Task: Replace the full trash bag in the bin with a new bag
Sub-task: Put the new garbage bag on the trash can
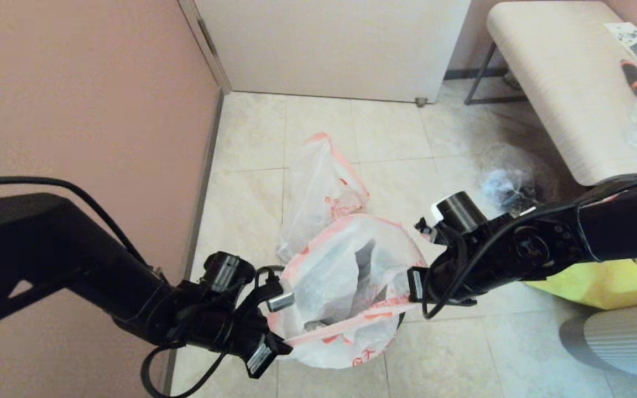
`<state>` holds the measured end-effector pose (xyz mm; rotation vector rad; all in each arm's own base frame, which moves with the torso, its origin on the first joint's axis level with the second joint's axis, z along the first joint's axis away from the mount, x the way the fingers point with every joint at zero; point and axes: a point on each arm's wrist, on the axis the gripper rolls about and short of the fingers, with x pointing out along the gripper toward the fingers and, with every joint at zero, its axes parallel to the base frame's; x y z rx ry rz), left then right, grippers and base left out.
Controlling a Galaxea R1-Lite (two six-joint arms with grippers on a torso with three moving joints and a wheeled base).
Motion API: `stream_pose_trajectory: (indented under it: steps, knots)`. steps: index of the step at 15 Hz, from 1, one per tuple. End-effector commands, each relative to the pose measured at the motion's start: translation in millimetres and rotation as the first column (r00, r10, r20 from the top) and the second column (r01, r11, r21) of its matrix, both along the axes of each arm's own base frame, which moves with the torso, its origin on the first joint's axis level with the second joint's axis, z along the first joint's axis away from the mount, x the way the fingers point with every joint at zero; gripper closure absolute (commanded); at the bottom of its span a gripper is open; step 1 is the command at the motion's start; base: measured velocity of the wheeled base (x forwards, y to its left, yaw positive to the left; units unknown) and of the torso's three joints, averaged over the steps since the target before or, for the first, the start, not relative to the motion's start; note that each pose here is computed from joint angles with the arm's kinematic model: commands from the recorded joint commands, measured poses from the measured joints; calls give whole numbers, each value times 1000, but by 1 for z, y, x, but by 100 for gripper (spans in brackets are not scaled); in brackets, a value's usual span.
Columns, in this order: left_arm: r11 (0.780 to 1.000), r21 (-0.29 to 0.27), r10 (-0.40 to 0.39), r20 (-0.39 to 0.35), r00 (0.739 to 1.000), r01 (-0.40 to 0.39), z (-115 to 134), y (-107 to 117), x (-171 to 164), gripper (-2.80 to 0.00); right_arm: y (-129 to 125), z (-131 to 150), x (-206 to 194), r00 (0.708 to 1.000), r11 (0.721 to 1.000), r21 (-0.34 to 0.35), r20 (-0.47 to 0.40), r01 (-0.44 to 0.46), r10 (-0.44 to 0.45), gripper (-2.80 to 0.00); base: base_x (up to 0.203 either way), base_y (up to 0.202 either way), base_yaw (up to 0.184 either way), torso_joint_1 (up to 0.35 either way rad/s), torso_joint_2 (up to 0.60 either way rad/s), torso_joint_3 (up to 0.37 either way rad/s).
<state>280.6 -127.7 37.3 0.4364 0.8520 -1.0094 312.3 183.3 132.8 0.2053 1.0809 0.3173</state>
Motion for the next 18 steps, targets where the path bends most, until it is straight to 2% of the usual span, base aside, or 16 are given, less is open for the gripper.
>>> stream_pose_trajectory:
  steps: [1, 3, 6, 11, 13, 16, 18]
  knots:
    - [999, 25, -17, -61, 998, 19, -25, -7, 5, 0, 0, -36, 3, 996, 999, -51, -88, 9, -13, 0, 0, 0, 0, 0, 0, 0]
    - [998, 31, -43, -77, 996, 46, -36, -19, 10, 0, 1, -66, 12, 992, 997, -73, -122, 16, -25, 0, 0, 0, 0, 0, 0, 0]
    - [997, 47, -63, -106, 992, 69, -49, -27, 8, 0, 4, -97, 16, 984, 992, -121, -173, 17, -38, 0, 0, 0, 0, 0, 0, 0]
    - [994, 103, -20, -122, 992, 33, -67, -22, 15, 0, 5, -127, 23, 977, 985, -170, -205, 24, -59, 0, 0, 0, 0, 0, 0, 0]
    - [990, 138, 36, -95, 995, -23, -78, -15, 32, 0, 7, -134, 36, 988, 990, -134, -145, 40, -59, 0, 0, 0, 0, 0, 0, 0]
    - [989, 140, 53, -37, 998, -48, -84, -17, 43, 0, 12, -138, 58, 997, 994, -98, -58, 38, -44, 0, 0, 0, 0, 0, 0, 0]
    - [991, 115, 75, -9, 997, -74, -83, -22, 47, 0, 14, -126, 75, 999, 996, -69, 9, 54, -54, 0, 0, 0, 0, 0, 0, 0]
